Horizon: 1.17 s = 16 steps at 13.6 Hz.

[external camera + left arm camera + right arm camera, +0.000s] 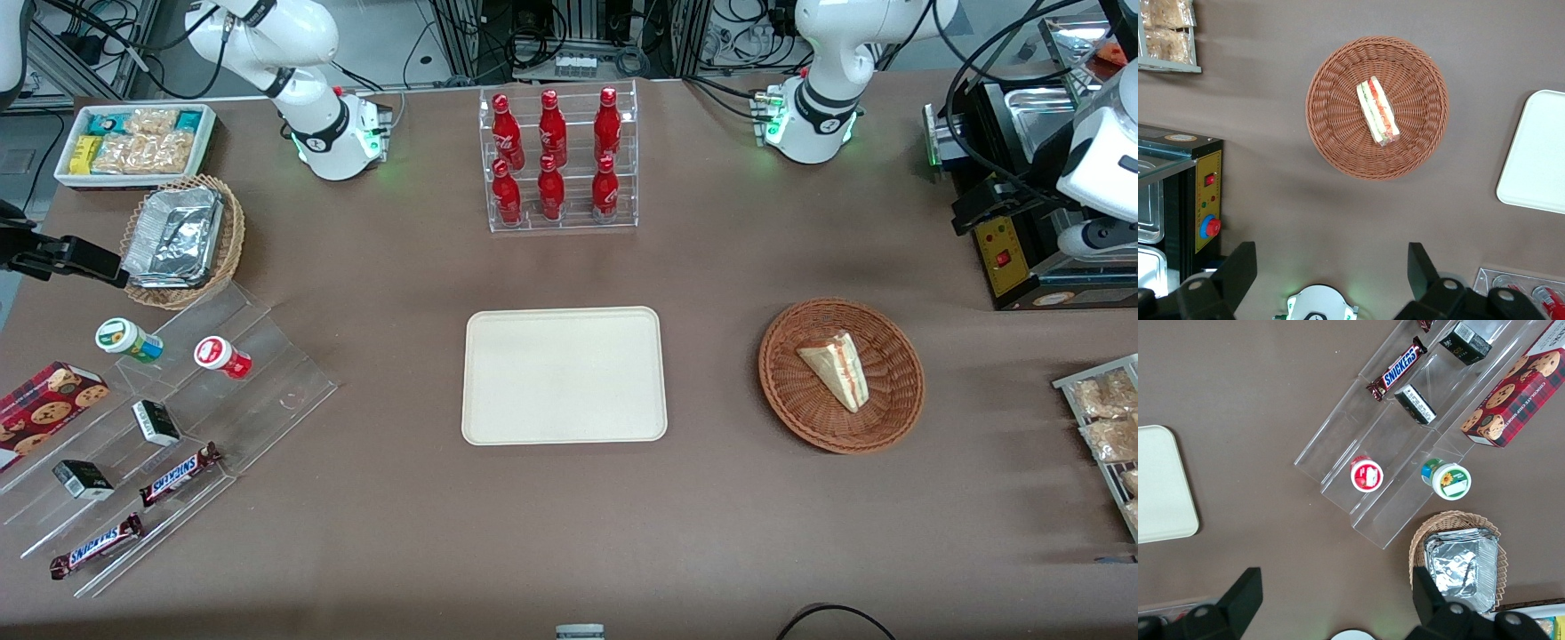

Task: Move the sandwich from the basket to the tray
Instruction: 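Move the left gripper over the wicker basket and lower onto the sandwich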

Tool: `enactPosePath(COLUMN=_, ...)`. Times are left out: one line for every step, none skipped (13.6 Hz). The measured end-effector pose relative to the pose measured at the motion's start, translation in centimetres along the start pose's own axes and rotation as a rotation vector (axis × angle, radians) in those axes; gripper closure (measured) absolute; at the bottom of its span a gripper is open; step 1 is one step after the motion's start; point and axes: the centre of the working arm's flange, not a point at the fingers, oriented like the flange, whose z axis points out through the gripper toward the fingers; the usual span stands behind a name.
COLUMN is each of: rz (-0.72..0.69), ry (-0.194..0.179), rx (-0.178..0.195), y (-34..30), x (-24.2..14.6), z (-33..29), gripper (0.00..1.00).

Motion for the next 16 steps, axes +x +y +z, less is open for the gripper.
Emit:
enactPosePath(rz=0.003, ry=0.0, rx=0.0, y=0.1, x=0.0, z=0.0, gripper=0.0)
enactPosePath(rz=0.005, ry=0.0, rx=0.001, y=0.2, x=-0.1, z=0.0, gripper=0.0)
enactPosePath(rz=0.005, ry=0.0, rx=0.001, y=0.3, x=-0.1, z=0.0, gripper=0.0)
enactPosePath(rz=0.006, ry=-0.004, rx=0.002, y=0.3, x=0.0, z=0.2, gripper=0.0)
enactPosePath(rz=0.006, ry=-0.009, rx=0.003, y=0.4, x=0.3, z=0.9, gripper=0.0)
enactPosePath(rz=0.006, ry=-0.006, rx=0.003, y=0.6, x=0.9, z=2.2, gripper=0.0)
enactPosePath(rz=0.001, ry=0.005, rx=0.0, y=0.9, x=1.6, z=4.0, gripper=0.0)
enactPosePath(rz=-0.016, ry=0.017, rx=-0.003, y=1.2, x=2.3, z=6.3, gripper=0.0)
enactPosePath(rz=-0.042, ry=0.032, rx=-0.008, y=1.5, x=2.9, z=8.5, gripper=0.0)
enactPosePath(rz=-0.069, ry=0.046, rx=-0.013, y=1.8, x=3.4, z=10.7, gripper=0.0)
enactPosePath(rz=-0.099, ry=0.059, rx=-0.018, y=2.3, x=3.7, z=12.7, gripper=0.0)
enactPosePath(rz=-0.137, ry=0.073, rx=-0.025, y=2.7, x=3.8, z=14.5, gripper=0.0)
enactPosePath(rz=-0.185, ry=0.089, rx=-0.034, y=3.1, x=3.9, z=16.2, gripper=0.0)
enactPosePath(rz=-0.234, ry=0.104, rx=-0.044, y=3.5, x=4.0, z=17.8, gripper=0.0)
enactPosePath(rz=-0.274, ry=0.112, rx=-0.051, y=4.1, x=4.1, z=19.3, gripper=0.0)
enactPosePath(rz=-0.301, ry=0.116, rx=-0.056, y=4.7, x=4.2, z=20.6, gripper=0.0)
